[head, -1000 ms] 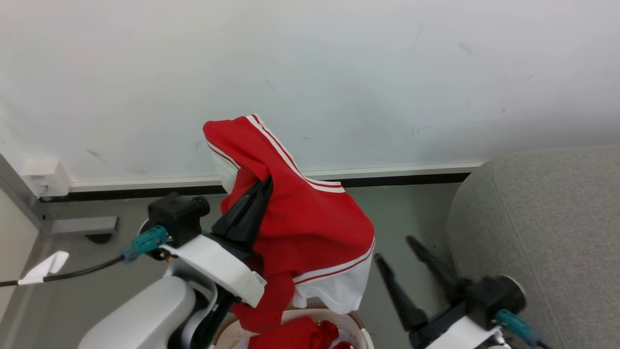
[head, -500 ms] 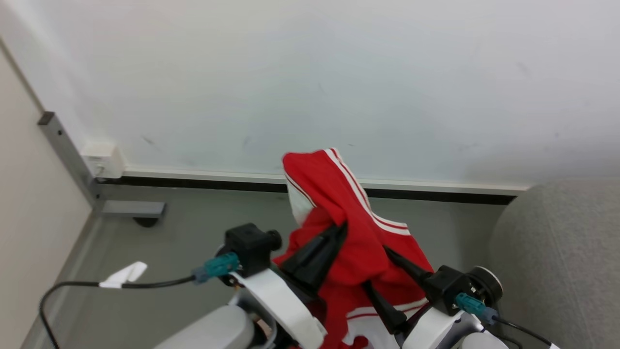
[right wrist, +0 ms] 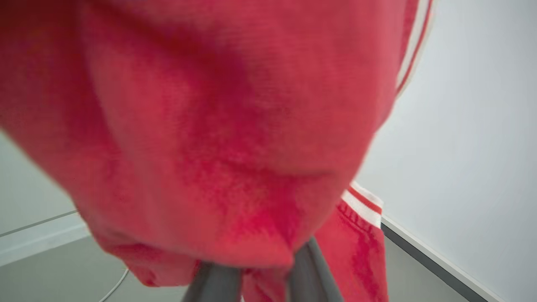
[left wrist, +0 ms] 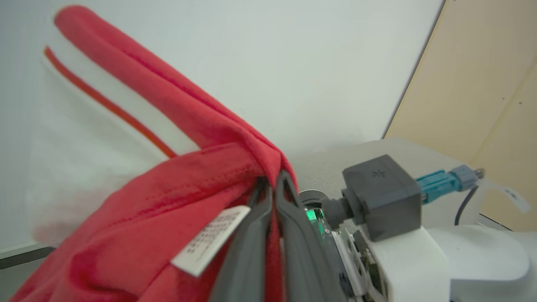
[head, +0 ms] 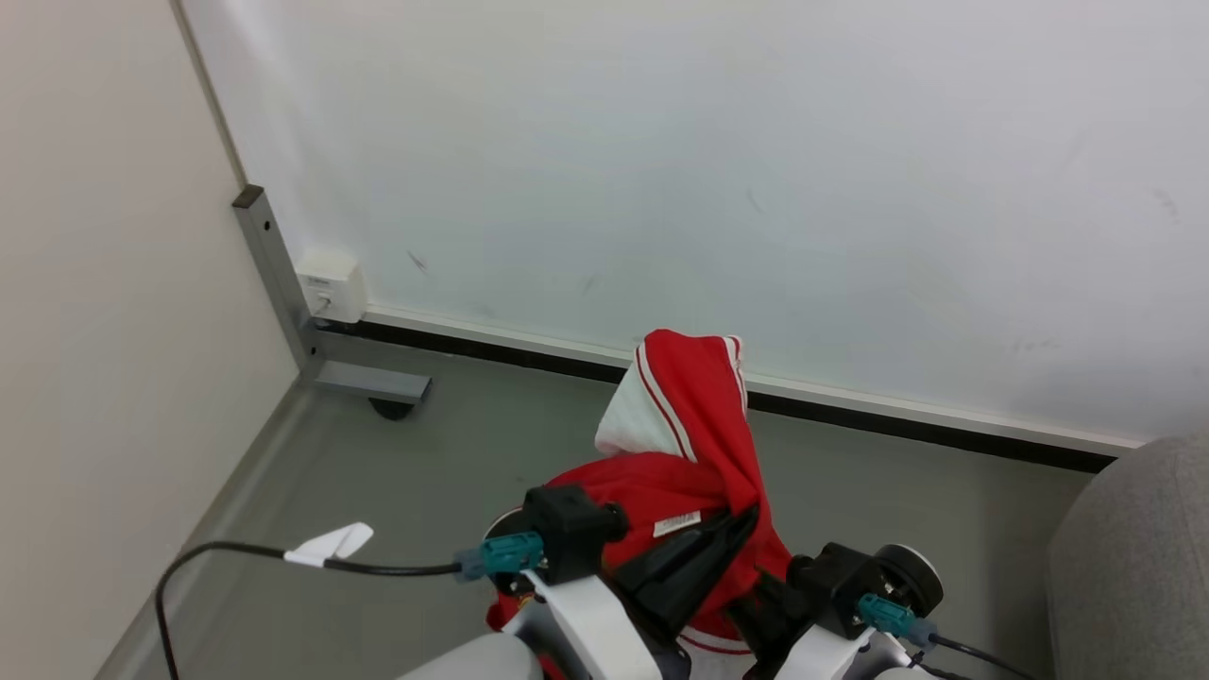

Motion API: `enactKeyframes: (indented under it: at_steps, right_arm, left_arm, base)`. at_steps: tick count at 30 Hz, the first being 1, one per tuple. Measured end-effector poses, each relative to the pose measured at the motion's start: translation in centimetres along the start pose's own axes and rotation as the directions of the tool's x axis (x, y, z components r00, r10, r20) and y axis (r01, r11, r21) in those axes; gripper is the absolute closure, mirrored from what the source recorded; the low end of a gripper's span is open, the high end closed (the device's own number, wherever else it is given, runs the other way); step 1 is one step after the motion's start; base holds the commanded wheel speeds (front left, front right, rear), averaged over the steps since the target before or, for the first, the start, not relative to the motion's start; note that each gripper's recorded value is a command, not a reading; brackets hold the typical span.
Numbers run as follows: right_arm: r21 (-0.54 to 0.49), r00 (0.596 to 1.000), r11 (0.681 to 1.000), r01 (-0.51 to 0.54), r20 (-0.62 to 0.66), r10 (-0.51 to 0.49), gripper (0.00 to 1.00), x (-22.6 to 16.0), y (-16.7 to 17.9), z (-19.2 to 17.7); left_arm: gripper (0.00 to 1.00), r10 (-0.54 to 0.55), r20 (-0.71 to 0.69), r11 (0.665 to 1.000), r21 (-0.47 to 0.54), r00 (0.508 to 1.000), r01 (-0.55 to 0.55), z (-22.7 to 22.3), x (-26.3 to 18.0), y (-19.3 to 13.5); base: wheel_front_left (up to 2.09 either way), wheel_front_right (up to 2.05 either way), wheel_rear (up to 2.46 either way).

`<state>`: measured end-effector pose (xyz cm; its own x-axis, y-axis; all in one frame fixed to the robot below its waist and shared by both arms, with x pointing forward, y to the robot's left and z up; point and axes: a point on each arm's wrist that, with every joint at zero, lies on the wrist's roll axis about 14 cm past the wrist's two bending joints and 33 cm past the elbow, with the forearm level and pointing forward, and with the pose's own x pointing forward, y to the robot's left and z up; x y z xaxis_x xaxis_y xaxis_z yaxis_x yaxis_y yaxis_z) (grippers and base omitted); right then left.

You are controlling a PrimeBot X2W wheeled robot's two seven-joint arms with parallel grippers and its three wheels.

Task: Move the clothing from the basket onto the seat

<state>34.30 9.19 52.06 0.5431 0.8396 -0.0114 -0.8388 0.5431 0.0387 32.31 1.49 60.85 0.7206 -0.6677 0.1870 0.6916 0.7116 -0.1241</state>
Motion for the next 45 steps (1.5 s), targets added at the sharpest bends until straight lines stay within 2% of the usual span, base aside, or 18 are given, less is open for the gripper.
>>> enactKeyframes:
  at_steps: [4, 9, 15, 16, 17, 18, 24, 30, 37, 45]
  right_arm:
    - [0.026, 1.000, 1.000, -0.001, 0.021, 0.000, 1.00, 0.3, 0.1, 0.3]
    - [0.087, 0.994, 0.994, 0.062, 0.080, -0.069, 1.00, -0.1, -1.9, 1.4]
    - [0.179, 0.979, 0.976, 0.125, 0.138, -0.151, 1.00, -1.2, -3.6, 2.4]
    - [0.200, 0.975, 0.970, 0.137, 0.146, -0.168, 1.00, -1.4, -3.9, 2.5]
    - [0.219, 0.971, 0.964, 0.149, 0.152, -0.184, 1.00, -1.6, -4.2, 2.5]
    - [0.229, 0.968, 0.960, 0.158, 0.156, -0.197, 1.00, -1.8, -4.5, 2.5]
    - [0.254, 0.939, 0.943, 0.217, 0.209, -0.273, 1.00, -3.3, -6.7, 4.0]
    - [0.278, 0.867, 0.894, 0.351, 0.264, -0.423, 1.00, -6.8, -11.1, 5.5]
    - [0.283, 0.756, 0.811, 0.512, 0.299, -0.582, 1.00, -12.6, -15.4, 6.3]
    - [0.315, 0.612, 0.675, 0.667, 0.286, -0.738, 1.00, -20.0, -17.1, 5.2]
  left_arm:
    - [1.00, 0.048, 0.009, 0.999, 0.004, 0.999, -0.048, 0.3, -0.5, 1.2]
    - [1.00, 0.127, 0.028, 0.992, 0.005, 0.991, -0.128, 0.6, -0.9, 3.5]
    - [1.00, 0.134, 0.015, 0.991, -0.004, 0.991, -0.134, 0.0, -0.7, 4.0]
    - [0.87, 0.136, 0.012, 0.991, -0.006, 0.991, -0.136, -0.2, -0.6, 4.0]
    - [0.55, 0.136, 0.009, 0.991, -0.011, 0.991, -0.136, -0.4, -0.6, 4.0]
    - [0.00, 0.133, 0.005, 0.991, -0.019, 0.991, -0.133, -0.6, -0.5, 3.9]
    - [0.00, 0.098, -0.007, 0.994, -0.051, 0.995, -0.098, -1.3, 0.4, 3.4]
    - [0.00, 0.039, -0.023, 0.998, -0.052, 0.999, -0.040, -2.2, 2.1, 2.4]
    - [0.00, -0.077, -0.009, 0.995, -0.072, 0.997, 0.077, -3.0, 5.4, 0.0]
    - [0.00, -0.259, -0.020, 0.964, -0.072, 0.966, 0.257, -4.7, 8.5, -4.3]
  base:
    - [0.00, 0.00, 0.00]
    - [0.00, 0.00, 0.00]
    - [0.00, 0.00, 0.00]
    - [0.00, 0.00, 0.00]
    - [0.00, 0.00, 0.00]
    - [0.00, 0.00, 0.00]
    - [0.00, 0.00, 0.00]
    - [0.00, 0.00, 0.00]
    - [0.00, 0.00, 0.00]
    - [0.00, 0.00, 0.00]
